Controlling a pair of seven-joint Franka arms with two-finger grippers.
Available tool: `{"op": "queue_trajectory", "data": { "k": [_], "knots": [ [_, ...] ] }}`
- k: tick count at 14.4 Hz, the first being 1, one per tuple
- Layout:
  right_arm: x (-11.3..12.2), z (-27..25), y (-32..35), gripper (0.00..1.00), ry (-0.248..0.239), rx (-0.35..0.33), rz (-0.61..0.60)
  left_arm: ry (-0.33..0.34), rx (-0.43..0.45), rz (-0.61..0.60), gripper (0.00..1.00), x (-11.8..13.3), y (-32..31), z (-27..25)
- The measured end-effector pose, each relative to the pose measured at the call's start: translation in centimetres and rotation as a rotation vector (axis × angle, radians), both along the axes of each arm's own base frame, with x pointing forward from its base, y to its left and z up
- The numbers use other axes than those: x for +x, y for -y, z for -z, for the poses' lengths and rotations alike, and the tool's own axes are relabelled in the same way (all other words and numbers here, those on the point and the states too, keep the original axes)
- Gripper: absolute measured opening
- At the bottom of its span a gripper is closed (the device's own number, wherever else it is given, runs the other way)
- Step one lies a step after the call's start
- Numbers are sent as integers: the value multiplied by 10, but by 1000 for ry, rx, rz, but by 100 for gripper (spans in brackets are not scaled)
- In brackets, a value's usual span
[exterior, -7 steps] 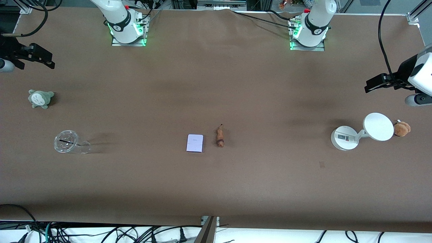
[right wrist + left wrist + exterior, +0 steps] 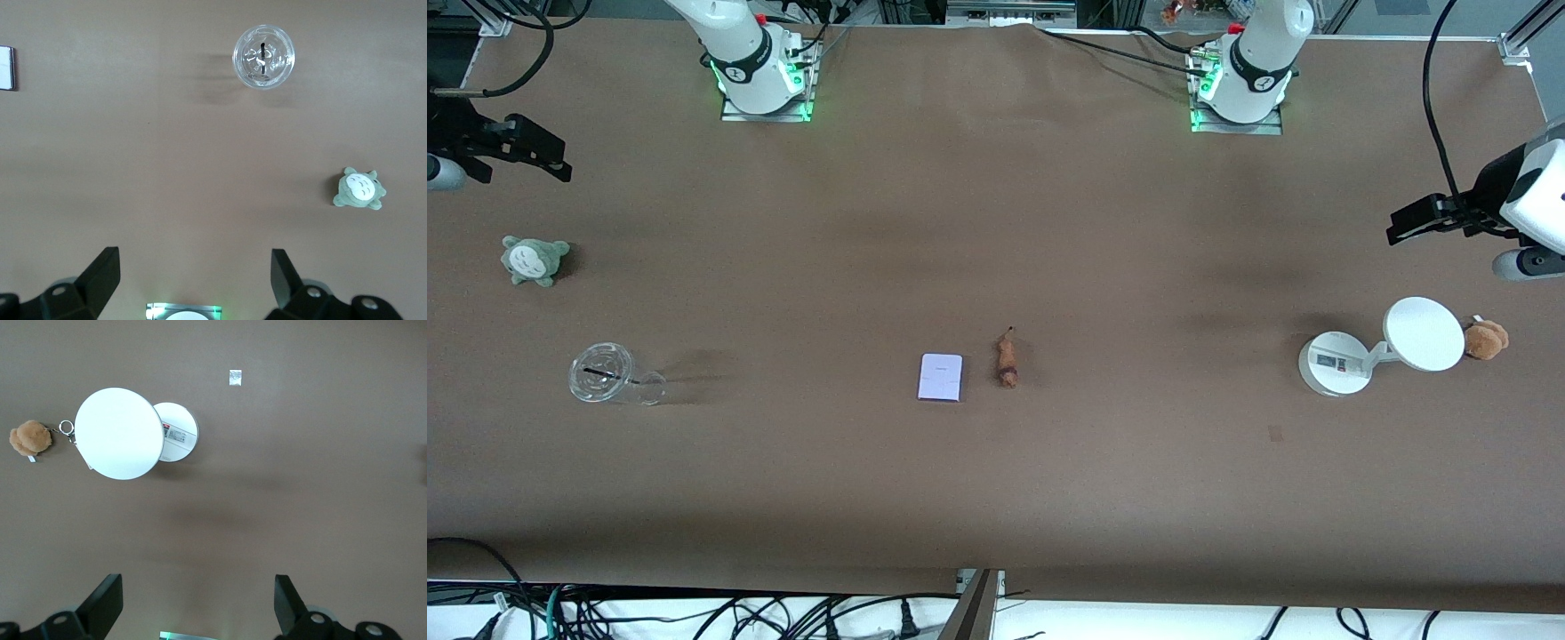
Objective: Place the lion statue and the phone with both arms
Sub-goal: 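Reach the left gripper toward the brown lion statue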
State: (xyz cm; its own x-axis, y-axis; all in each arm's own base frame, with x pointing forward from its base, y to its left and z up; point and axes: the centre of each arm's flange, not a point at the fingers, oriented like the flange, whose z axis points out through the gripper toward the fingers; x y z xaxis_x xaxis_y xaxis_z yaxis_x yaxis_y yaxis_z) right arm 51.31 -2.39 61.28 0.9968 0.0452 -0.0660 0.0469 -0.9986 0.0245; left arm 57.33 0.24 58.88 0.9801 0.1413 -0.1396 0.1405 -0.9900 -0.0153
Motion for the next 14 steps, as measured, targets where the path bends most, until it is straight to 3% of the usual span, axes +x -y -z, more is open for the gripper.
{"op": "queue_trajectory", "data": {
  "k": [4, 8, 11, 14],
  "knots": [
    [2, 2, -2, 100, 0, 0, -5, -4, 0, 0, 100, 1, 0, 2],
    [14, 26, -10, 100, -35, -1, -21, -33, -5, 9, 100, 8, 11, 19],
    [18, 33, -11, 100, -45, -1, -22, -66, -58, -33, 100, 12, 57, 34],
    [20, 34, -12, 100, -46, -1, -24, -79, -57, -96, 100, 22, 130, 66]
  ]
}}
